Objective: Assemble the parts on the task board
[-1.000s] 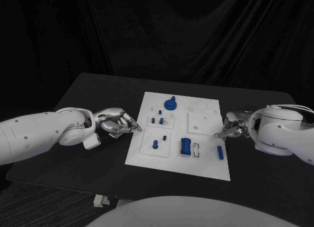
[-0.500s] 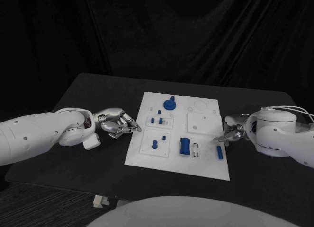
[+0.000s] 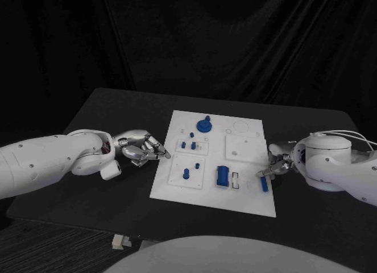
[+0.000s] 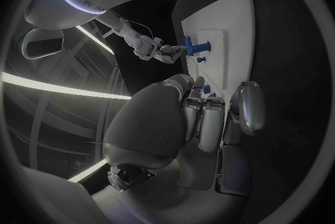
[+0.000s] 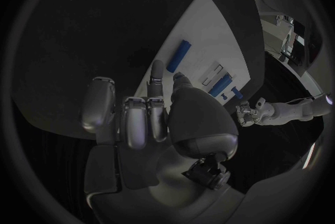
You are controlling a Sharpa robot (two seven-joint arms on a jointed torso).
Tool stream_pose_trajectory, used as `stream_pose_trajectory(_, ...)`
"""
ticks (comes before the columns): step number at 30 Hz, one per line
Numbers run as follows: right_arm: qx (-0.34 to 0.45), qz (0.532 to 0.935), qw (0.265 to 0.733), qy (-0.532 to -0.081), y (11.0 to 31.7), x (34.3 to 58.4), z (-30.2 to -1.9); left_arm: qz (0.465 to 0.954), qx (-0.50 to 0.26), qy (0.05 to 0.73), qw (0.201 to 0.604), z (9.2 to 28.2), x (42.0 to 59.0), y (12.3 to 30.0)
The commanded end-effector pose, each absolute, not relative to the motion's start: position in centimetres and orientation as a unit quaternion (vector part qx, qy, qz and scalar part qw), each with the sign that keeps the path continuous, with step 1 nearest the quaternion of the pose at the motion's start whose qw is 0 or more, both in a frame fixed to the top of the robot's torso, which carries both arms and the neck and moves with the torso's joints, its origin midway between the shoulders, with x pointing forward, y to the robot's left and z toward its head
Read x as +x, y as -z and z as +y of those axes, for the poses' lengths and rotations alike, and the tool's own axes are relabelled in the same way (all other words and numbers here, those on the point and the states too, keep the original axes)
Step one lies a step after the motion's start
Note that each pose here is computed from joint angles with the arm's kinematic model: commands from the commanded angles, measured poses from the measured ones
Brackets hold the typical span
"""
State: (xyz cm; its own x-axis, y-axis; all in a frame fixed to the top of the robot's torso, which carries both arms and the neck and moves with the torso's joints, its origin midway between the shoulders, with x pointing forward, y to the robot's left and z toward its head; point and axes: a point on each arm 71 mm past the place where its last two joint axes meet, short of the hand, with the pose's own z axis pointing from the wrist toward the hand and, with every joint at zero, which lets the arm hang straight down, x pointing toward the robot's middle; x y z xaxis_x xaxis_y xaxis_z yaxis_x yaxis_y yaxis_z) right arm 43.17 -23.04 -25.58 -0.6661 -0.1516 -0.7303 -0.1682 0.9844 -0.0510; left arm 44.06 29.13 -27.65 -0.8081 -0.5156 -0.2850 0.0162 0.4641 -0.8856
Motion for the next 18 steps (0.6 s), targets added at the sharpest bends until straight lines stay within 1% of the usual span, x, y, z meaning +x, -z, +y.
stream_pose_trajectory(1, -0.091, 0.913, 0.397, 0.003, 25.8, 43.1, -23.1, 0.810, -0.153, 0.501, 0.262, 28.9, 44.0, 27.7)
stream_pose_trajectory(18, -0.074, 0.915, 0.397, -0.012, 27.1, 42.6, -22.5, 0.810, -0.153, 0.502, 0.261, 28.8, 44.0, 27.7)
